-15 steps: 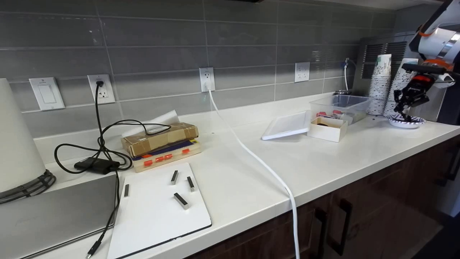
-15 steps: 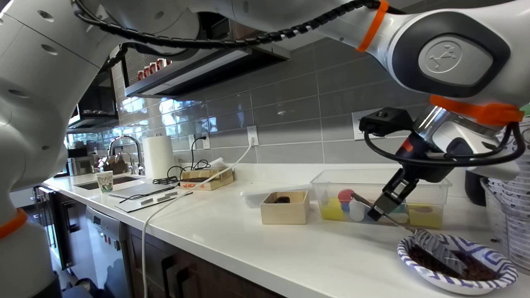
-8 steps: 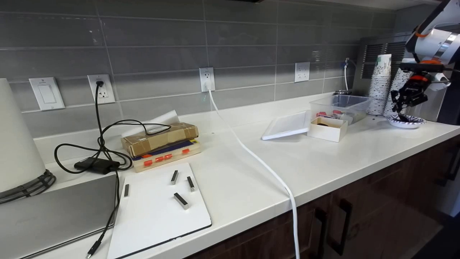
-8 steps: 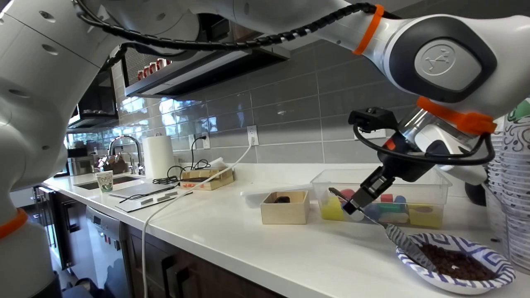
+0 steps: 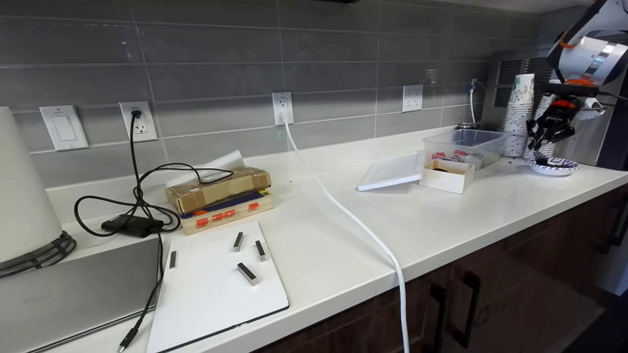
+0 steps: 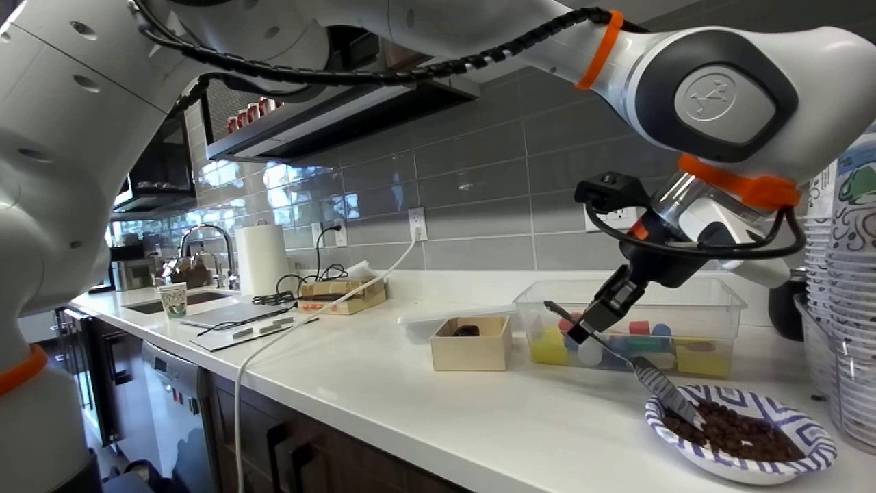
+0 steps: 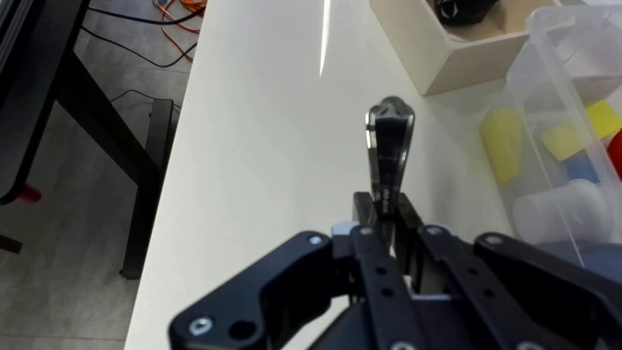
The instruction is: Use the silver spatula to stir the contents of the white plate on the right
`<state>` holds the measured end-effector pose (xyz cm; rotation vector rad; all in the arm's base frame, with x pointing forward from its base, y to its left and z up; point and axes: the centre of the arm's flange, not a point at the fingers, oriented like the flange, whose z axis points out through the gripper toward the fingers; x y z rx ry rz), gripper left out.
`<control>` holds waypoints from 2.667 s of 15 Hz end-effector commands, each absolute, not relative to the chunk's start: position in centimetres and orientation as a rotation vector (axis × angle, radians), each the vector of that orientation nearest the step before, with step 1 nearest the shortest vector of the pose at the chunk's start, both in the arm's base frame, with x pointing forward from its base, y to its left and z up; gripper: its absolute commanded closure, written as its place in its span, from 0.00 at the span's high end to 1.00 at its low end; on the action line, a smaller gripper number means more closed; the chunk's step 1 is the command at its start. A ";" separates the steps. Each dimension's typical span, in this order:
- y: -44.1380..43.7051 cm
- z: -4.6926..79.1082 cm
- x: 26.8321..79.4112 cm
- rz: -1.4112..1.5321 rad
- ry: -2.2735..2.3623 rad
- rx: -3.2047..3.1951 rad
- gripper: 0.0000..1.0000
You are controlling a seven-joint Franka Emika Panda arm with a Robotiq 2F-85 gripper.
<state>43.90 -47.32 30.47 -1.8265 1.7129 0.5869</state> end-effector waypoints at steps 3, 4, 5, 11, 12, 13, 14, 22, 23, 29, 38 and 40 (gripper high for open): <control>-47.7 31.1 44.9 0.568 1.845 -1.815 0.03; -47.8 31.1 44.8 0.576 1.874 -1.802 0.03; -47.8 31.0 44.7 0.588 1.901 -1.789 0.03; -47.5 30.9 44.9 0.494 2.077 -1.760 0.03; -47.6 30.7 45.2 0.473 2.104 -1.766 0.03; -47.6 30.3 45.6 0.459 2.124 -1.773 0.03; -47.5 30.0 45.9 0.445 2.143 -1.779 0.03; -45.3 27.2 48.4 0.454 2.234 -1.837 0.03; -45.2 27.0 48.5 0.458 2.240 -1.842 0.03; -45.0 27.1 48.8 0.453 2.228 -1.844 0.60; -45.6 27.7 48.3 0.454 2.215 -1.824 1.00; -45.6 27.9 48.3 0.453 2.212 -1.826 1.00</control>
